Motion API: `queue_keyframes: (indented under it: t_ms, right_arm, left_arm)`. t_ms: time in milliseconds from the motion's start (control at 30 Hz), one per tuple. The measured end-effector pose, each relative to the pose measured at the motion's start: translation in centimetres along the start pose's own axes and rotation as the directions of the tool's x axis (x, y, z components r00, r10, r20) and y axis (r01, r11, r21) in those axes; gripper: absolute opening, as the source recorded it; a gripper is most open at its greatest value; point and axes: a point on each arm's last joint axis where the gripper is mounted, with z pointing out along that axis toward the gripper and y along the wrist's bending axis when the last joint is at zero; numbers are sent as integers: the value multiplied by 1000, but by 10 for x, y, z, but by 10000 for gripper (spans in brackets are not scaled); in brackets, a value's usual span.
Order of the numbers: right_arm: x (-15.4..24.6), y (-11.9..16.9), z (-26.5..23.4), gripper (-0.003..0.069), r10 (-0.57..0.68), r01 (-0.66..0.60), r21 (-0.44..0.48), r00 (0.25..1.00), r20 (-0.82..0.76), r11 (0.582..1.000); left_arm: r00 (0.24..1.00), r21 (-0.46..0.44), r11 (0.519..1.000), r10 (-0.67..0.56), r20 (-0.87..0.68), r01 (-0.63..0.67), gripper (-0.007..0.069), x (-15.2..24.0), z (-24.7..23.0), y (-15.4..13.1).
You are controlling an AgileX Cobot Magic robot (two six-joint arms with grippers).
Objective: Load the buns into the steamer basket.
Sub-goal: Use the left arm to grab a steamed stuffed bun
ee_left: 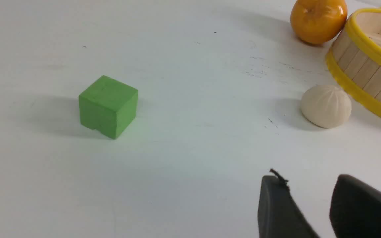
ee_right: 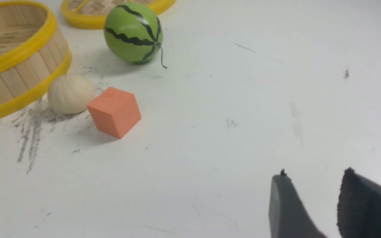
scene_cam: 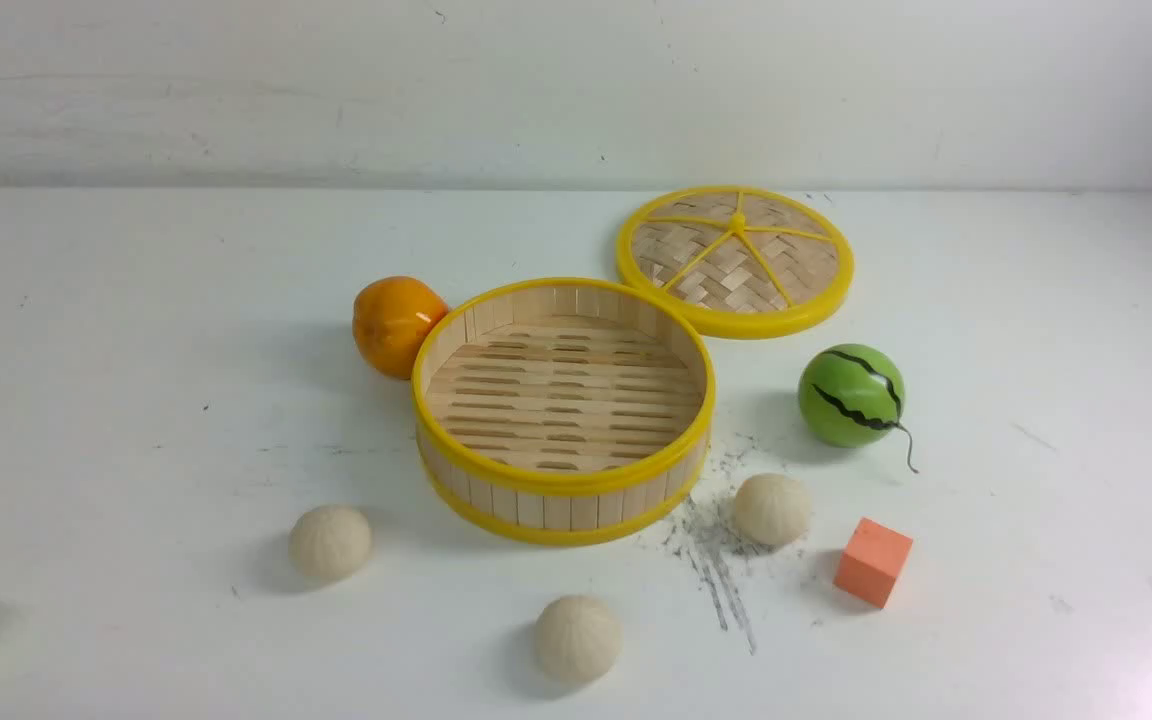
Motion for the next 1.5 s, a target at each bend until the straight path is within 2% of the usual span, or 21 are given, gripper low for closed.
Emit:
queue_keyframes:
  t_ms: [1133,1400,1467,1500]
  right_arm:
    - [0,0,0,239,1,-1,0,1000,0,1000]
    - [0,0,0,239,1,-1,0,1000,0,1000]
    - [0,0,0,239,1,-1,0,1000,0,1000]
    - [0,0,0,239,1,-1,0,1000,0,1000]
  left_arm:
    - [1000,3,1000,-6,20,6,237,-2,0,0]
    - [995,36,995,-94,18,93,237,-2,0,-3]
    - [971,77,968,-240,6,238,237,-2,0,-7]
    - [934,104,929,-357,-9,356,237,-3,0,-9]
